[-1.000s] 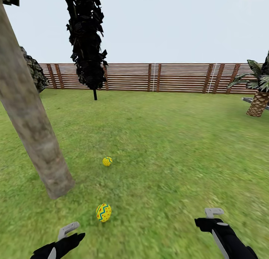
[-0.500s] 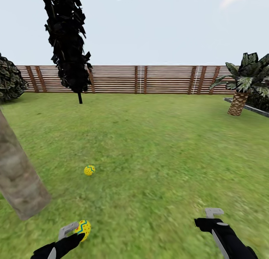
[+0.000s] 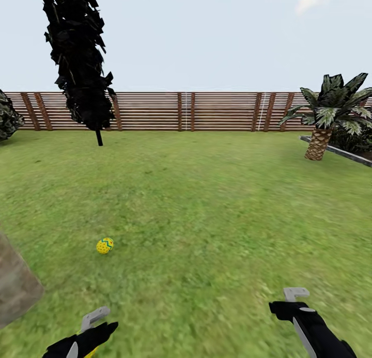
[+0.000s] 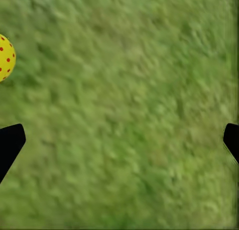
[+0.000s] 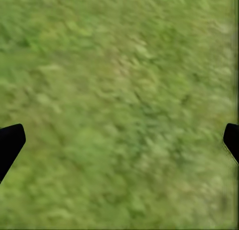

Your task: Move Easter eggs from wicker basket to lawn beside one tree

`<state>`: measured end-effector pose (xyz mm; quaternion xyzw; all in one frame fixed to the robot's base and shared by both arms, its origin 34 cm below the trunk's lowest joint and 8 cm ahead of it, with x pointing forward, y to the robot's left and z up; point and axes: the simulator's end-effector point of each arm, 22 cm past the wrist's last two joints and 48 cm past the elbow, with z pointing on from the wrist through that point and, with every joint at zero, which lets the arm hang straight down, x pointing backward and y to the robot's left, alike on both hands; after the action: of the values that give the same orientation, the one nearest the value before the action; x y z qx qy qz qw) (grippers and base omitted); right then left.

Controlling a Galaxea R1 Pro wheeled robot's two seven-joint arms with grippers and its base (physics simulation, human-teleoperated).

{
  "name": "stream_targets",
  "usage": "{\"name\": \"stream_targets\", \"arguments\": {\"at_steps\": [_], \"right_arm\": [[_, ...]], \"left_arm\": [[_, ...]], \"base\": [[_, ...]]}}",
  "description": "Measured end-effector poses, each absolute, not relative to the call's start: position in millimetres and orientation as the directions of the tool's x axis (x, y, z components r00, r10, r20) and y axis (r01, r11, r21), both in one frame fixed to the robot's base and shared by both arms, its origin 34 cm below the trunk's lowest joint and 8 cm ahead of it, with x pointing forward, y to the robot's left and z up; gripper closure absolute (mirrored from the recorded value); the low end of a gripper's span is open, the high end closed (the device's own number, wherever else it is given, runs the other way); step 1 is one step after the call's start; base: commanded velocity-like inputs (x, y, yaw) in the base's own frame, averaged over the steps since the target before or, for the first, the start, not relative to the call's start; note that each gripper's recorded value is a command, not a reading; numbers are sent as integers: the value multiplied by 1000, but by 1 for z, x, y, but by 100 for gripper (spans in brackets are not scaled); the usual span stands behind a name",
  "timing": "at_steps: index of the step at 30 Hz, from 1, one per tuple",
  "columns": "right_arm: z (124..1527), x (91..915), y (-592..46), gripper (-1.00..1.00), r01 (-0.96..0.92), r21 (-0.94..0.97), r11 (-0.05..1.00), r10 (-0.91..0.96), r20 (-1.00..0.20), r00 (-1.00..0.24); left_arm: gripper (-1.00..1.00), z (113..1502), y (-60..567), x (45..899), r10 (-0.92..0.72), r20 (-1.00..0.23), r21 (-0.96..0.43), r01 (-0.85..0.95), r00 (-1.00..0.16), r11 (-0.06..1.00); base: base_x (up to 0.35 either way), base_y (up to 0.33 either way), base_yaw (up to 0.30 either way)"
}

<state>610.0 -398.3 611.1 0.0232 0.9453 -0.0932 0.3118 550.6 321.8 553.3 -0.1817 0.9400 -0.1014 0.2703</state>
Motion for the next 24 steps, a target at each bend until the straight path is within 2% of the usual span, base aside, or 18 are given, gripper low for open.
{"name": "stream_targets", "arguments": {"at_steps": [16, 24], "right_arm": [[611, 610, -396, -100, 100, -159, 982, -14, -594, -804], [615, 612, -395, -100, 99, -157, 983, -15, -600, -800]], "left_arm": [[-100, 553, 323, 551, -397, -472, -289, -288, -787, 913], [-100, 557, 324, 553, -400, -479, -292, -288, -781, 912]], "base": [[248, -239, -5], [316, -33, -174]]}}
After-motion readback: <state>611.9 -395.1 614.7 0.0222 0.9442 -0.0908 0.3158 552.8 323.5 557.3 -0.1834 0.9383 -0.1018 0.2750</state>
